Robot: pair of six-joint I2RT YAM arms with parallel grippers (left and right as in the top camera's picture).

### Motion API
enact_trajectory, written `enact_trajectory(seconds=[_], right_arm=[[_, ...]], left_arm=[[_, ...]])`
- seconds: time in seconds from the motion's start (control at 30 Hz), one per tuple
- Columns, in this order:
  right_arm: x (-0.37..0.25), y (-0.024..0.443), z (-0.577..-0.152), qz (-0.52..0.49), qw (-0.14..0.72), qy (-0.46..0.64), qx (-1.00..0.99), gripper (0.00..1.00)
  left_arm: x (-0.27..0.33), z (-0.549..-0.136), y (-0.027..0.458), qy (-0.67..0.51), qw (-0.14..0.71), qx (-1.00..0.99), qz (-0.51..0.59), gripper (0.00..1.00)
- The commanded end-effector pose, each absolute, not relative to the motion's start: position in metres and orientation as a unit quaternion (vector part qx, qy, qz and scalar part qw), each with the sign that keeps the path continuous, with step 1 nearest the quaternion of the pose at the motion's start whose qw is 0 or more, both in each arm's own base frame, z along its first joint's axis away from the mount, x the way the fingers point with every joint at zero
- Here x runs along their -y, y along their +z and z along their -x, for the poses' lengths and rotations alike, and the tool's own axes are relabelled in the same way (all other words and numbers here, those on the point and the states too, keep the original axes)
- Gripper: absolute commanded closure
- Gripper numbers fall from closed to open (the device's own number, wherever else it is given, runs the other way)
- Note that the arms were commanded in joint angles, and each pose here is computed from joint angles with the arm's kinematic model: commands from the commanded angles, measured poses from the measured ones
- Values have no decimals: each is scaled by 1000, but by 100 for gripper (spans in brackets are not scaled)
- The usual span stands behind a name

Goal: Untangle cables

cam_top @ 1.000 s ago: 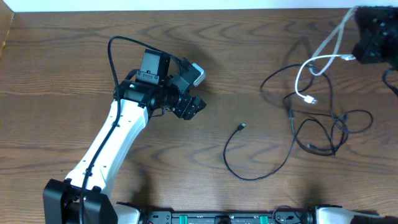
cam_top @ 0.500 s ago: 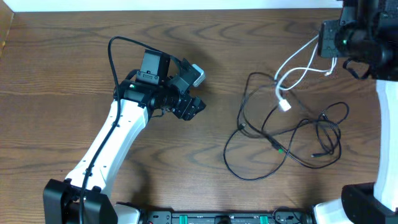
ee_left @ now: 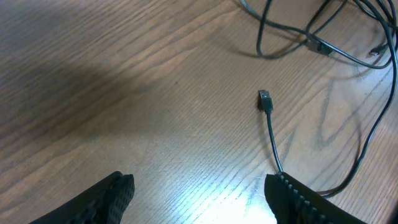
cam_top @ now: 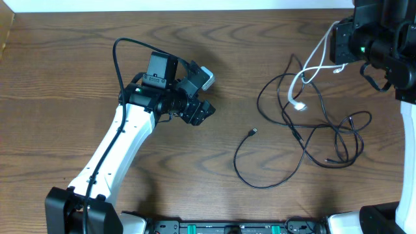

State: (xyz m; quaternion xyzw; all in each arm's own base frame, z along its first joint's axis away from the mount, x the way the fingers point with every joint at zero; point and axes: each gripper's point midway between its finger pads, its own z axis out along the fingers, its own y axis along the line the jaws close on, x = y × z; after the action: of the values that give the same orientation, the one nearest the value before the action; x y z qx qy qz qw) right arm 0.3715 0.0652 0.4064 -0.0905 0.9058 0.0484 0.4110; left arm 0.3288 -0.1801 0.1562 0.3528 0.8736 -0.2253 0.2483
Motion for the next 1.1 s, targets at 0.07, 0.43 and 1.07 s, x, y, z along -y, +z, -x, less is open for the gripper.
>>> enact_trajectory(seconds=[0.07,0.43,1.07], right_arm=[[-86,412,-362,136,413,77,-897,79],[-93,408,-356,148,402,76,-900,99],[-76,220,-355,-28,181,50,-982,46]], left_arm=[[179,-327,153,-221,245,-875,-355,27],[179,-327,153,-221,245,-875,-355,27],[179,-327,153,-221,245,-875,-355,27]])
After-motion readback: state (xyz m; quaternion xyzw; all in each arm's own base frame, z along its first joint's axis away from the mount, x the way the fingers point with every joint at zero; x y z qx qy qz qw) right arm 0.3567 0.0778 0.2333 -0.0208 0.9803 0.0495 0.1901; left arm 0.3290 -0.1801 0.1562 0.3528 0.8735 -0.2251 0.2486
